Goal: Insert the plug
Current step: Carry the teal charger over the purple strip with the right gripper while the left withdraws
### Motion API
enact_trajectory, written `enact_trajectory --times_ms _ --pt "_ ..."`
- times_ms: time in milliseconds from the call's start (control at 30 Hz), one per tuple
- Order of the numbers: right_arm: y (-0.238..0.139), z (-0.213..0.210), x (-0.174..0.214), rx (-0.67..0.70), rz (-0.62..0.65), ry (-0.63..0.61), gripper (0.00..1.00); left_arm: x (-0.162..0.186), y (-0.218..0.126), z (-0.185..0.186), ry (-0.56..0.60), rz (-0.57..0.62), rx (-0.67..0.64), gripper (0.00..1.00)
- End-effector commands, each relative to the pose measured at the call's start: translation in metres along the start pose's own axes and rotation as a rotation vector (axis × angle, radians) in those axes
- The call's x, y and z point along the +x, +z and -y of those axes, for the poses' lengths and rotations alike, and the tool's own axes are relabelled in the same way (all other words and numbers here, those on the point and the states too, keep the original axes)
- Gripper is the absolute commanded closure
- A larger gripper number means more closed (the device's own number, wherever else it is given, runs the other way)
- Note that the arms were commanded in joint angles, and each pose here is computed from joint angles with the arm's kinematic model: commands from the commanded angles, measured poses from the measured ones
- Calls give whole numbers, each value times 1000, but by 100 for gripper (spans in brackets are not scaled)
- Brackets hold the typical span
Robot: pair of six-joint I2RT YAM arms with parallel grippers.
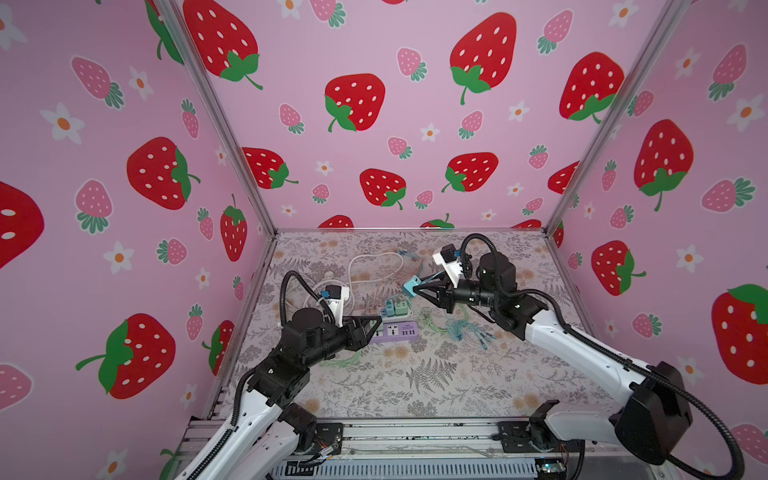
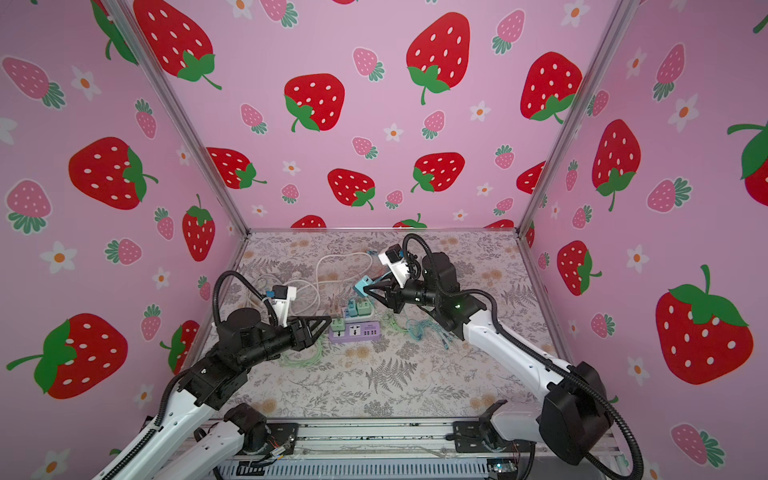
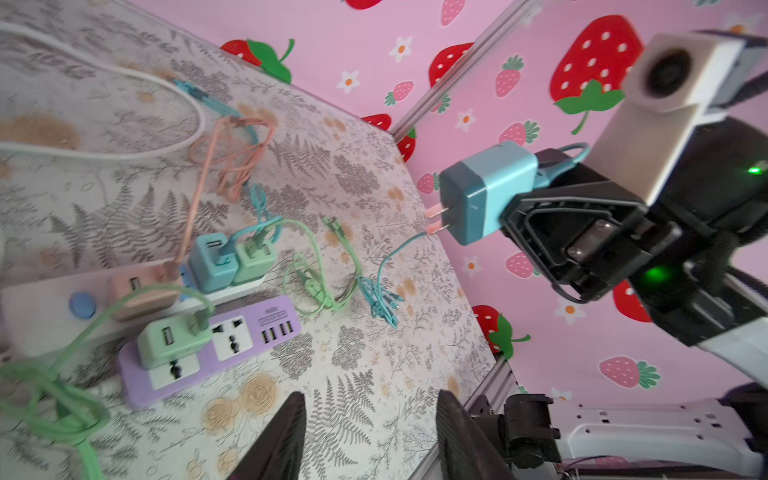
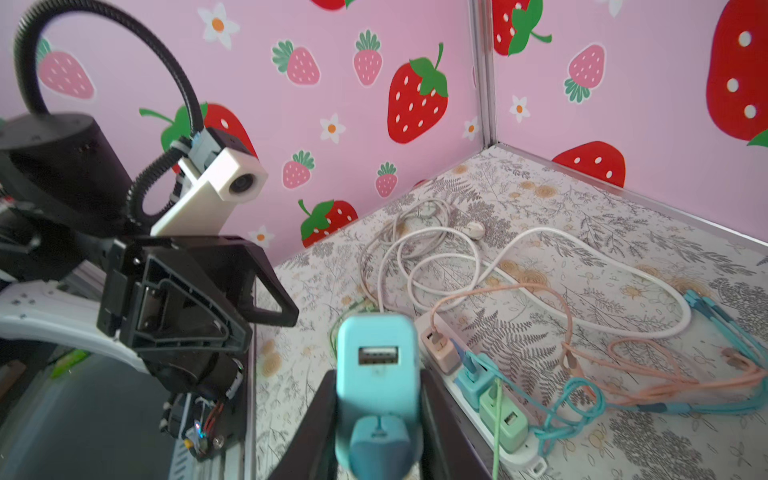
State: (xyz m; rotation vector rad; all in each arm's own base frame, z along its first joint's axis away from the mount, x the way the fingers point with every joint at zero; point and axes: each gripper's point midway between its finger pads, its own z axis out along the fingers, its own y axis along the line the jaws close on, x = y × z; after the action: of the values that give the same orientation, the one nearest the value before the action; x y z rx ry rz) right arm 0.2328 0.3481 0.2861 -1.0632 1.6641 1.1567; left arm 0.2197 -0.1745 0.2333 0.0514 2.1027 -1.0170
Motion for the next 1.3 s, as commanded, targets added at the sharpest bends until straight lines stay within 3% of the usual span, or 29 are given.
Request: enact_trajectory --times_ms 0,233,667,1267 --pt "7 -12 21 -63 -90 -143 96 17 -1 -43 -10 -35 -199 50" --pt "28 5 58 -46 -220 -204 96 30 13 -75 -28 -67 -310 60" --pt "71 41 119 -34 -433 -260 99 52 47 -105 -42 -145 -359 64" --pt "96 54 151 -43 -527 -310 100 74 77 -142 -78 -221 -460 72"
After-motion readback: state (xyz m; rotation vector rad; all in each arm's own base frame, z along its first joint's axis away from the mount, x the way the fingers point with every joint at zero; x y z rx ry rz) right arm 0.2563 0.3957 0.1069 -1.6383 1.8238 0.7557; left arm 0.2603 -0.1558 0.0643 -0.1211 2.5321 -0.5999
